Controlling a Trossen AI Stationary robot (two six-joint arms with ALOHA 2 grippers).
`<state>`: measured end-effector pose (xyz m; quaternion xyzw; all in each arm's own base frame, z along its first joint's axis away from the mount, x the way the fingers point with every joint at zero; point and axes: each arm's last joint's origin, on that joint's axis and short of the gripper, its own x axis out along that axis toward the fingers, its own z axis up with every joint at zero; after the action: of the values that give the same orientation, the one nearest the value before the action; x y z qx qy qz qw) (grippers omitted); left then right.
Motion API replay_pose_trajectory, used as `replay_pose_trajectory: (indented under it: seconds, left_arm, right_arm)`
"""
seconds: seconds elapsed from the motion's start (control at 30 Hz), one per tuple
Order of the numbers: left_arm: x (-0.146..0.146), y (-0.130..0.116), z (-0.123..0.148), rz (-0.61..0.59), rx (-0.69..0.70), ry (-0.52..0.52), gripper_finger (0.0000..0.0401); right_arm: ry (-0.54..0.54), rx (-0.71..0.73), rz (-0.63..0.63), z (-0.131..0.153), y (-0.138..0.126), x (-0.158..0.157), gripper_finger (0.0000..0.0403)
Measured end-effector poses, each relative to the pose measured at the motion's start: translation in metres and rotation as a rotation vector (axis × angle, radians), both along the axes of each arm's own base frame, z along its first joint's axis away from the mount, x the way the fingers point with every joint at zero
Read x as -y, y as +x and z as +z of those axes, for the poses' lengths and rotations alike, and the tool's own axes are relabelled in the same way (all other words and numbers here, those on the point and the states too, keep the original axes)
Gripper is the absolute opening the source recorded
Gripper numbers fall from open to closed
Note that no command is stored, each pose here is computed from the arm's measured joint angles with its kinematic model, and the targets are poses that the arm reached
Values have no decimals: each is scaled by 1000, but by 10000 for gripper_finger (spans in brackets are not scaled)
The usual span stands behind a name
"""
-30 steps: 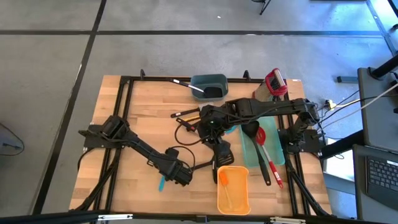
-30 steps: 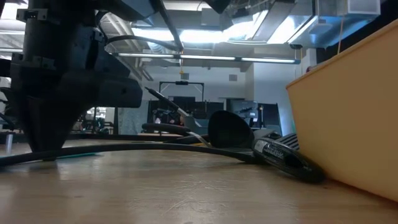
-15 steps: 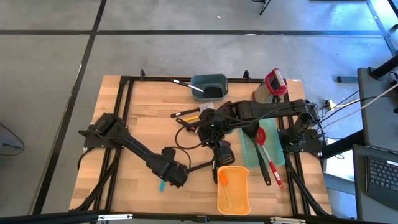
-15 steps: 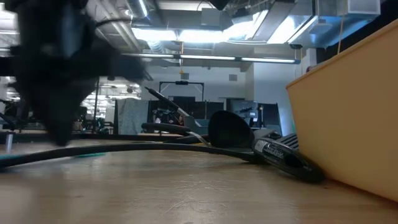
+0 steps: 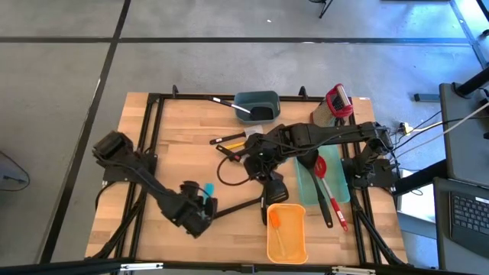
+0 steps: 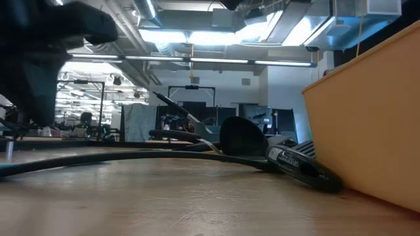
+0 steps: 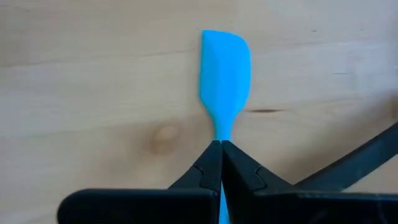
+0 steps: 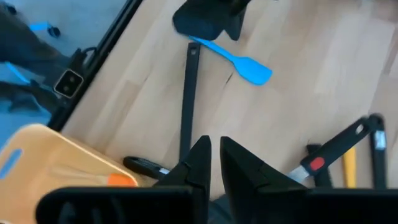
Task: Pick & Place Kitchen Items
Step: Put the small blue spatula into the yellow bin
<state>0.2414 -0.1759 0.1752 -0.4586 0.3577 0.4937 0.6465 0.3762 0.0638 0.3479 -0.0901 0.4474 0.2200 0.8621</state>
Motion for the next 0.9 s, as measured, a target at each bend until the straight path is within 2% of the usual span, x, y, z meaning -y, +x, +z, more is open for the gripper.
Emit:
replay_pose_trajectory:
  seconds: [0.23, 0.43, 0.6, 0.9]
  left_arm:
    - [12, -12, 17, -52, 53, -86, 1]
    - [33, -17, 31, -115, 147, -197, 2]
    - [55, -23, 46, -175, 212, -271, 2]
    - [65, -28, 52, -201, 208, -319, 2]
  right_arm:
    - [-18, 117, 20, -12, 26, 4, 38]
    - [63, 48, 64, -55, 56, 4, 39]
    - [27, 9, 132, -92, 73, 1, 39]
    - [-7, 134, 197, -133, 102, -29, 39]
